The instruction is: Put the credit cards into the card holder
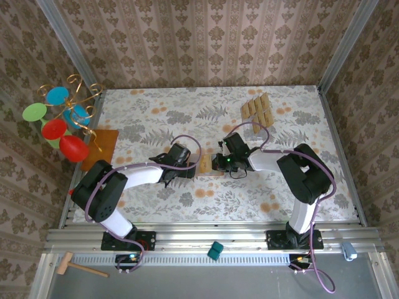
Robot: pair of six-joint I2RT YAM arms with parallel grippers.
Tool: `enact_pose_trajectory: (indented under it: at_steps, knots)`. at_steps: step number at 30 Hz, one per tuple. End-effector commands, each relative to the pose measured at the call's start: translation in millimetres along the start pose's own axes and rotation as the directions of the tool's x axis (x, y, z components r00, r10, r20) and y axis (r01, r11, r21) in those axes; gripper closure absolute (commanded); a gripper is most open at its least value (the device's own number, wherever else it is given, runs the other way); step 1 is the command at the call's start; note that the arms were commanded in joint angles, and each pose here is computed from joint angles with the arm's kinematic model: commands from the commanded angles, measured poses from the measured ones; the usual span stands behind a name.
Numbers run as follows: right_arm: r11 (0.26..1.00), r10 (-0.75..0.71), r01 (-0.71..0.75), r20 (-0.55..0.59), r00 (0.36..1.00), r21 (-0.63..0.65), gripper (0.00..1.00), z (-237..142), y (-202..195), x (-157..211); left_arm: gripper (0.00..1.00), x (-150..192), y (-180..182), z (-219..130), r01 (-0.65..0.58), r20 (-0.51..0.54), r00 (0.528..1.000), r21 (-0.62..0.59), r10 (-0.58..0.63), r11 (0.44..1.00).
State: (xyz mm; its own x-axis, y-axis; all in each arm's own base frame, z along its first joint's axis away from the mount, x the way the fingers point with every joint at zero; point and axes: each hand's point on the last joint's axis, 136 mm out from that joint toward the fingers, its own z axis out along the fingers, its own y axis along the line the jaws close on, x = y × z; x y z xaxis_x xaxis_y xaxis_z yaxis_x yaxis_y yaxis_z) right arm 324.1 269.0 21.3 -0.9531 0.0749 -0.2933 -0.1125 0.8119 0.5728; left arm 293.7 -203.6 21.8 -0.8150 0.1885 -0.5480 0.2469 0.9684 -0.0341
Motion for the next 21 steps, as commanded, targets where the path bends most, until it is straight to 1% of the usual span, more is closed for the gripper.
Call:
enact_pose_trajectory:
  at_steps: [1, 5, 9, 11, 15, 21]
  knots:
    - [0.996, -0.028, 0.027, 0.012, 1.0, 0.085, 1.0, -9.3, -10.1, -1.2, 0.0, 18.6, 9.3, 2.1, -0.014, -0.059, 0.998, -0.024, 0.012, 1.0]
    - [0.997, -0.02, 0.017, 0.04, 0.999, 0.08, 0.97, -18.9, -8.0, -6.3, 0.0, 17.5, 9.1, 2.2, -0.013, -0.056, 0.998, -0.024, 0.012, 1.0]
    - [0.999, -0.009, 0.008, 0.041, 0.999, 0.037, 0.88, -21.7, 1.3, -6.8, 0.0, 17.7, 9.0, 2.5, -0.015, -0.056, 0.998, -0.024, 0.013, 1.0]
    - [1.0, -0.002, 0.001, 0.036, 0.999, 0.021, 0.85, -20.8, 3.4, -5.6, 0.0, 17.8, 8.9, 2.8, -0.013, -0.057, 0.998, -0.023, 0.012, 1.0]
    - [1.0, 0.017, -0.017, 0.023, 1.0, -0.02, 0.74, -16.8, 8.1, -2.9, 0.0, 17.9, 8.8, 2.9, -0.014, -0.058, 0.998, -0.023, 0.013, 1.0]
    - [0.998, 0.034, -0.034, 0.001, 0.999, -0.048, 0.72, -8.7, 9.7, 1.8, 0.0, 17.8, 9.6, 3.0, -0.015, -0.056, 0.998, -0.027, 0.013, 1.0]
